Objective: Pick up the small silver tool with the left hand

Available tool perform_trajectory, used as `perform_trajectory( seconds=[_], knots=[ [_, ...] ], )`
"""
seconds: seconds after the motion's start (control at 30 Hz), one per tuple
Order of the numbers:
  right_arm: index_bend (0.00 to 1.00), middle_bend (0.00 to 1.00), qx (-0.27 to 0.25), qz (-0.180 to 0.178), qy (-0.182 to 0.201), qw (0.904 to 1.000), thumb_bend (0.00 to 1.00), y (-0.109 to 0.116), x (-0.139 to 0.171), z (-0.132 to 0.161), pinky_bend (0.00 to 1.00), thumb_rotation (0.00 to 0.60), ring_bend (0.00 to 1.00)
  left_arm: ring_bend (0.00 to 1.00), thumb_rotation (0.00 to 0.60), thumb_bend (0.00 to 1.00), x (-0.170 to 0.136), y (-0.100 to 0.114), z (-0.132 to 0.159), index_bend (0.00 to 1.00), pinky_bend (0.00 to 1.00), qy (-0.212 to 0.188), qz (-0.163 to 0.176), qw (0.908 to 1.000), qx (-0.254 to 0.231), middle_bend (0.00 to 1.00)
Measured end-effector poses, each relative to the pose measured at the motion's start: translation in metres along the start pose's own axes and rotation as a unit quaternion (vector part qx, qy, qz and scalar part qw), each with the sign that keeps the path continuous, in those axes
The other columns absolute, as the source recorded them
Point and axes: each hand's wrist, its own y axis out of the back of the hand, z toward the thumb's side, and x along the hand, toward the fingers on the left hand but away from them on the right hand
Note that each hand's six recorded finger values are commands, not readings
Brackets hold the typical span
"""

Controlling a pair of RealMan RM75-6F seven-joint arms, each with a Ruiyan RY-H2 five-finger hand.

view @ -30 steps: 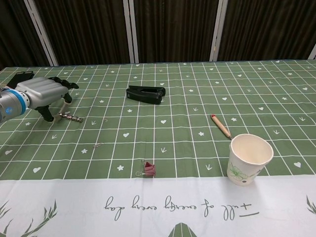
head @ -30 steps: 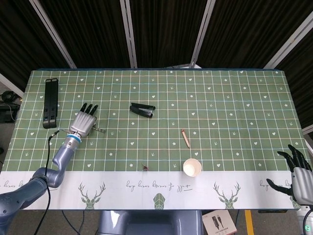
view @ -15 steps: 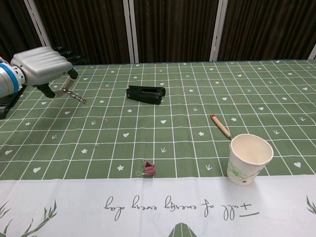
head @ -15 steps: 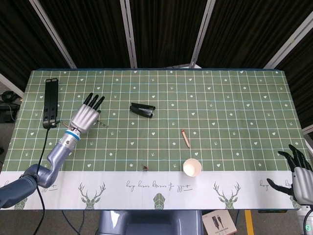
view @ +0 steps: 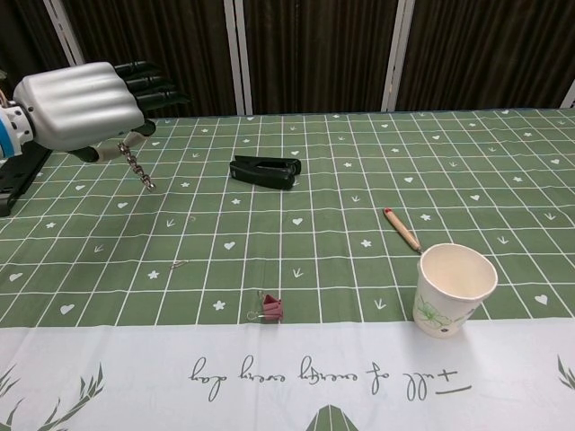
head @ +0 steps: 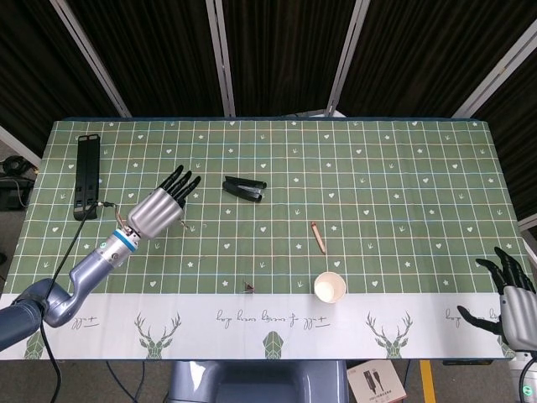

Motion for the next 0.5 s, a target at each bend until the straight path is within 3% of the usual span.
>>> perform_trajectory(
  seconds=[0.17, 0.5],
  knots=[
    [0.2, 0.01, 0.002, -0.003, 0.002, 1.0, 0.09, 0.001, 0.001, 0.001, 0.16, 0.6, 0.0, 0.0, 0.6, 0.36, -0.005, 0.011, 0.005, 0.6, 0.0, -0.032, 0.028, 0.997, 0.064, 0.0],
    [0.2, 0.01, 0.001, -0.009, 0.004, 1.0, 0.09, 0.002, 0.001, 0.002, 0.16, 0.6, 0.0, 0.0, 0.6, 0.36, -0.004, 0.024, 0.03, 0.59, 0.0, -0.108, 0.063, 0.9731, 0.193, 0.0]
  ],
)
